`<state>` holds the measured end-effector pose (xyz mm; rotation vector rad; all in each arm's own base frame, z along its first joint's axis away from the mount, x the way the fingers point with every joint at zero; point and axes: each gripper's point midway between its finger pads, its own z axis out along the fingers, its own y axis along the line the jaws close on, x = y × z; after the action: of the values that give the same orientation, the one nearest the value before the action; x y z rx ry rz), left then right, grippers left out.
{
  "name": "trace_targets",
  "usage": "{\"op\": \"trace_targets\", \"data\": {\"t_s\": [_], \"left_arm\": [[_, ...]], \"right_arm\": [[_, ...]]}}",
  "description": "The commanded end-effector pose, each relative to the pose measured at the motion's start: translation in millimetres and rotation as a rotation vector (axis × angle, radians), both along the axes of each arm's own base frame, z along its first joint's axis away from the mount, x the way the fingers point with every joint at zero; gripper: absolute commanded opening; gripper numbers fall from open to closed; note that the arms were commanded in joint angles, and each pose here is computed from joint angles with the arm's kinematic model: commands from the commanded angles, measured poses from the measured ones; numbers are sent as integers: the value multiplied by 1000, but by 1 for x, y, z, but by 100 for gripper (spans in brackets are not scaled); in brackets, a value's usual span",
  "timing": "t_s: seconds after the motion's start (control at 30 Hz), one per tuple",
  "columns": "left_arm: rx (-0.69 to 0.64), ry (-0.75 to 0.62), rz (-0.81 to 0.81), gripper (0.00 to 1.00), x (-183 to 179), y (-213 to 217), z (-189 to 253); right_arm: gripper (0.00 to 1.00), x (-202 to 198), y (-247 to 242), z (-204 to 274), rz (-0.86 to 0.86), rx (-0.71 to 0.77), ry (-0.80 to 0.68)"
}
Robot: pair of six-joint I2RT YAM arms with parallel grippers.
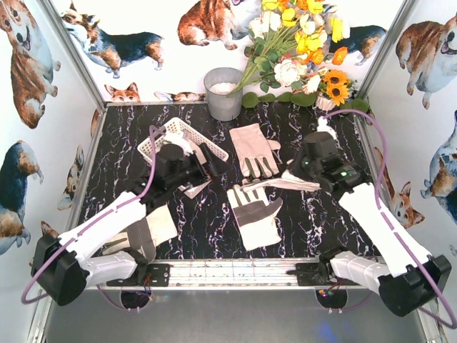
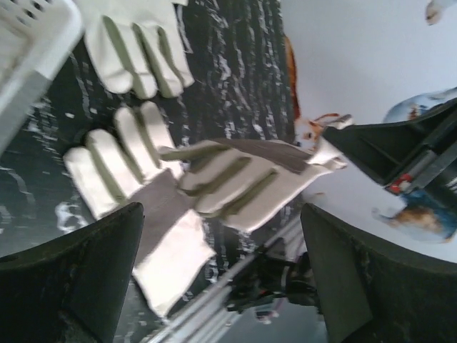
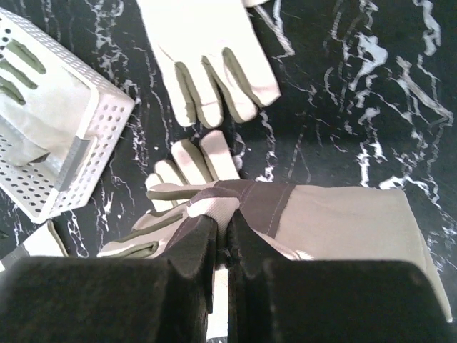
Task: Put the gloves into the storage basket
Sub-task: Pick up the glove from the center of the board, then place the glove at the center of the board.
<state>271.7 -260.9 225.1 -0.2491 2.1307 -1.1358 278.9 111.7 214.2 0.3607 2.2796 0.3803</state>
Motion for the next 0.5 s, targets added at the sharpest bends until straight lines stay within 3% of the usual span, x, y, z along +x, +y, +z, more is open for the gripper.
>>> {"op": "trace_targets", "data": {"t_s": [0.0, 0.17, 0.47], "left_arm": [[-209, 42, 51, 86, 6, -28, 36], [-274, 150, 16, 88, 0, -54, 32], [-329, 221, 17, 91, -1, -69, 34]], "right_arm": [[0, 30, 19, 32, -68, 26, -169], [0, 39, 32, 43, -104, 6, -236], [0, 52, 52, 31, -140, -86, -285]]}}
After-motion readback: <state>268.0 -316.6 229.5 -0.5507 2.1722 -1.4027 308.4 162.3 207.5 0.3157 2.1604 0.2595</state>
